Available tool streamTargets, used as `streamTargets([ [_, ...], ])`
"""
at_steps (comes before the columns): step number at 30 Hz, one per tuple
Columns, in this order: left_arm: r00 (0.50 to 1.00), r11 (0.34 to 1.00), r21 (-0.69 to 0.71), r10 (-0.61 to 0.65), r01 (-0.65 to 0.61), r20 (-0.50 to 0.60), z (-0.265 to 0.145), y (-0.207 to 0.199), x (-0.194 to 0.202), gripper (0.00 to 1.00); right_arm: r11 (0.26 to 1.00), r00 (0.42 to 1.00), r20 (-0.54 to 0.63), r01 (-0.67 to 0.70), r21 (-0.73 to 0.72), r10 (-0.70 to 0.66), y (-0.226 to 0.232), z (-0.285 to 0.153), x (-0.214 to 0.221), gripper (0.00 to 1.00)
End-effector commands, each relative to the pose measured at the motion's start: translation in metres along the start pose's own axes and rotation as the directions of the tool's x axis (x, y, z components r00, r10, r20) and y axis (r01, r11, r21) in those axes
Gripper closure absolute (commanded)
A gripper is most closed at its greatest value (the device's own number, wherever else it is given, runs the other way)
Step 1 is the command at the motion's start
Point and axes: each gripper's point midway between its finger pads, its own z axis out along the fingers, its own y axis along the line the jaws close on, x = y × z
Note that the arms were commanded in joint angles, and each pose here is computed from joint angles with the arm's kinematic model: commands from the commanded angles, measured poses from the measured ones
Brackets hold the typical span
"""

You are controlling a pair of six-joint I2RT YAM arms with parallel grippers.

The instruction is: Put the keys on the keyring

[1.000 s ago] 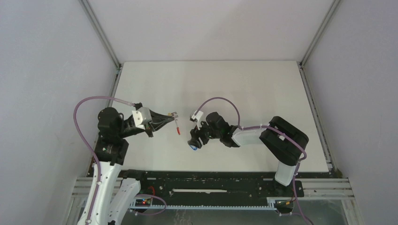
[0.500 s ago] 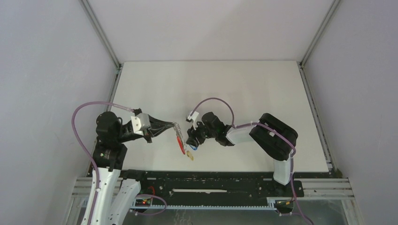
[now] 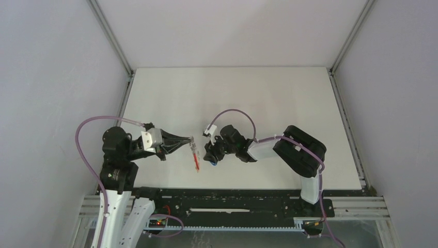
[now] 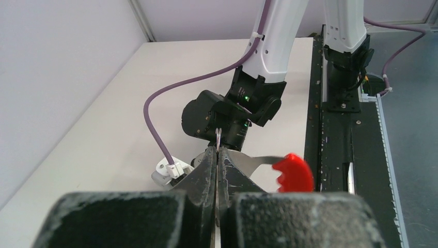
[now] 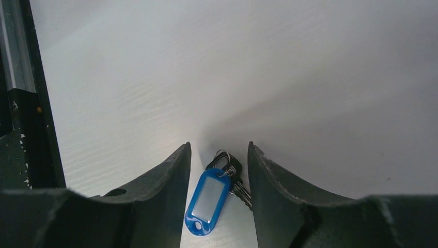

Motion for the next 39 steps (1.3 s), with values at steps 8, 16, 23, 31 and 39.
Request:
streamTargets([
  [8, 0.998, 0.999, 0.002, 0.054, -0.054, 0.044, -0.003, -0.004, -0.030, 1.00, 1.000, 1.000, -0.005, 0.008, 0.022, -0.008, -0.002, -0.017, -0.002, 0.43],
  [16, 0.997, 0.998, 0.003, 0.056, -0.056, 0.047, -0.004, -0.006, -0.030, 1.00, 1.000, 1.000, -0.024, 0.000, -0.009, 0.000, 0.002, -0.016, 0.007, 0.68],
  [23, 0.998, 0.999, 0.006, 0.050, -0.050, 0.044, -0.003, -0.006, -0.027, 1.00, 1.000, 1.000, -0.002, 0.004, -0.026, -0.004, 0.003, -0.020, -0.003, 1.00],
  [31, 0.998, 0.999, 0.006, 0.047, -0.047, 0.042, -0.003, -0.005, -0.024, 1.00, 0.999, 0.998, 0.067, -0.008, -0.050, 0.011, 0.008, -0.052, -0.043, 1.00],
  [39, 0.998, 0.999, 0.016, 0.048, -0.048, 0.042, -0.003, -0.007, -0.022, 1.00, 0.992, 0.996, 0.041, -0.083, 0.096, 0.079, -0.011, -0.069, -0.022, 1.00],
])
